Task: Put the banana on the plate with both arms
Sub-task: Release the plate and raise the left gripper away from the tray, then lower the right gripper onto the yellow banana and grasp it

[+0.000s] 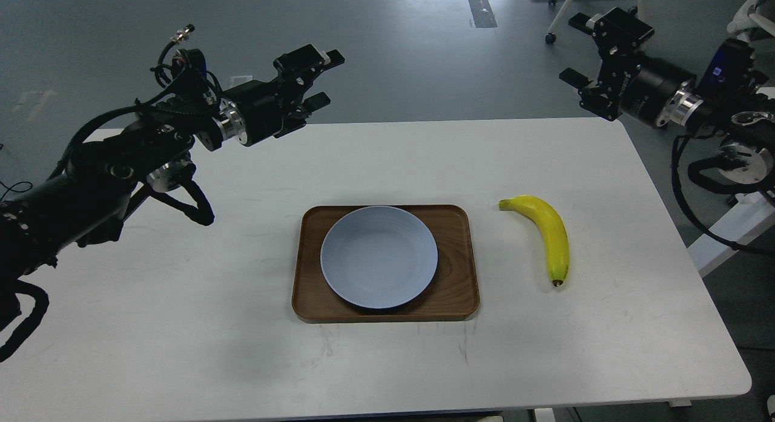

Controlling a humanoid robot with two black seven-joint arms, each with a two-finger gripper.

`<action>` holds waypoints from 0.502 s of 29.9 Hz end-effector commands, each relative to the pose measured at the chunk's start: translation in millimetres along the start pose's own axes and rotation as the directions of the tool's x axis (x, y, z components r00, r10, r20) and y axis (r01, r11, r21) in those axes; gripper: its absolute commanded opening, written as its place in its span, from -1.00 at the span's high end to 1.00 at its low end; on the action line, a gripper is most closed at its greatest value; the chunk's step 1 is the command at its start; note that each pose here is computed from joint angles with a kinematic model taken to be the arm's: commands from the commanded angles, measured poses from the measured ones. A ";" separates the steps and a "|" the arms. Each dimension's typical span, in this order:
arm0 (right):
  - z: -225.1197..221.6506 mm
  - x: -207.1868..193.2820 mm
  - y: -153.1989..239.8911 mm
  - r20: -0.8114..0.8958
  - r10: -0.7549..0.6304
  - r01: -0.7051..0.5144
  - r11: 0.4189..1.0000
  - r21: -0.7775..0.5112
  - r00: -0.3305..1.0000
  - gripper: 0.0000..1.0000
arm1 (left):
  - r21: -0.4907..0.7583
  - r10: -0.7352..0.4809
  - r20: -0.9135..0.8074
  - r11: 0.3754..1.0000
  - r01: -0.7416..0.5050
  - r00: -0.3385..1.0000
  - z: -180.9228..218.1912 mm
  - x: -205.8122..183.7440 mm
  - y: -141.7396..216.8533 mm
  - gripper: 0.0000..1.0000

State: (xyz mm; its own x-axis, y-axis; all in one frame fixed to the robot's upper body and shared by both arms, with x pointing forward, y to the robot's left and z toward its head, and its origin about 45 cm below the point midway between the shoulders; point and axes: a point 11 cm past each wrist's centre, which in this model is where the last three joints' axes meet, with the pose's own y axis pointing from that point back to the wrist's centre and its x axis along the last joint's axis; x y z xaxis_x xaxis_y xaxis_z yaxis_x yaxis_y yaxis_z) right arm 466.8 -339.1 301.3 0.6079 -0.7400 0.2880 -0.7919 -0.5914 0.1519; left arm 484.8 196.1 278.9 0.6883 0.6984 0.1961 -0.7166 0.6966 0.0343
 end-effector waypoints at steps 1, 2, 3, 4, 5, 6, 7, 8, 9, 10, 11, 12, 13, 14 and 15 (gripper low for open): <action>3.2 -24.1 -6.5 -0.256 -0.216 0.174 0.969 -0.175 0.942 -1.00 | -0.155 0.006 -0.169 0.987 -0.032 0.986 33.9 12.7 12.8 -0.95; 3.2 -24.2 -6.5 -0.256 -0.216 0.175 0.969 -0.175 0.942 -1.00 | -0.155 0.006 -0.170 0.987 -0.032 0.985 34.0 12.7 12.9 -0.95; 10.5 -32.5 -5.7 -0.308 -0.281 0.215 0.949 -0.231 0.909 -1.00 | -0.183 -0.013 -0.214 0.983 -0.027 0.977 34.0 13.4 21.3 -0.95; 18.0 -37.0 -4.2 -0.356 -0.336 0.240 0.927 -0.288 0.872 -1.00 | -0.197 -0.006 -0.246 0.979 -0.044 0.969 31.6 16.7 29.4 -0.95; 23.3 -39.7 -3.1 -0.377 -0.367 0.252 0.913 -0.321 0.850 -1.00 | -0.200 0.000 -0.254 0.978 -0.052 0.967 30.3 18.2 32.5 -0.95; 31.8 -42.7 -0.4 -0.419 -0.426 0.268 0.883 -0.385 0.802 -1.00 | -0.202 0.011 -0.260 0.977 -0.065 0.966 29.3 22.0 38.3 -0.95; 36.5 -43.6 1.2 -0.435 -0.454 0.272 0.867 -0.418 0.778 -1.00 | -0.201 0.020 -0.257 0.977 -0.073 0.966 29.5 25.7 41.5 -0.95; 46.0 -46.8 3.7 -0.455 -0.510 0.283 0.831 -0.478 0.730 -1.00 | -0.192 0.033 -0.254 0.978 -0.084 0.967 27.3 30.4 47.3 -0.95; 52.5 -49.5 5.4 -0.459 -0.542 0.290 0.809 -0.512 0.704 -1.00 | -0.187 0.040 -0.253 0.978 -0.089 0.967 25.3 32.2 50.1 -0.95; 58.2 -51.0 7.4 -0.460 -0.568 0.293 0.789 -0.540 0.683 -1.00 | -0.182 0.043 -0.255 0.979 -0.092 0.966 23.3 32.9 51.9 -0.95; 67.4 -49.3 11.9 -0.459 -0.601 0.285 0.758 -0.586 0.655 -1.00 | -0.177 0.049 -0.256 0.979 -0.097 0.965 20.9 34.2 54.4 -0.95; 74.5 -47.1 15.8 -0.454 -0.624 0.276 0.733 -0.621 0.636 -1.00 | -0.176 0.050 -0.257 0.980 -0.098 0.965 20.2 34.0 54.7 -0.95; 77.8 -47.5 17.3 -0.450 -0.636 0.275 0.722 -0.635 0.627 -1.00 | -0.176 0.050 -0.257 0.980 -0.098 0.965 20.2 34.0 54.7 -0.95; 83.5 -48.2 19.4 -0.446 -0.659 0.273 0.698 -0.662 0.606 -1.00 | -0.176 0.050 -0.257 0.980 -0.098 0.965 20.2 34.0 54.7 -0.95; 86.3 -48.2 20.2 -0.444 -0.670 0.270 0.687 -0.674 0.595 -1.00 | -0.176 0.050 -0.257 0.980 -0.098 0.965 20.2 34.0 54.7 -0.95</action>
State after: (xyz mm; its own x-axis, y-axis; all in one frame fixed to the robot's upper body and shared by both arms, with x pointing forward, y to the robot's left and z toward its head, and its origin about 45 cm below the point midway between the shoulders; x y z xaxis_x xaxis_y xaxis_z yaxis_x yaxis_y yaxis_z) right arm 429.7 -336.4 219.3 0.8549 0.0411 0.5171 -0.4484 -0.4428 0.7765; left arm 467.0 253.6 307.9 0.6590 0.7497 -0.0609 -0.7479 0.6445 -0.1590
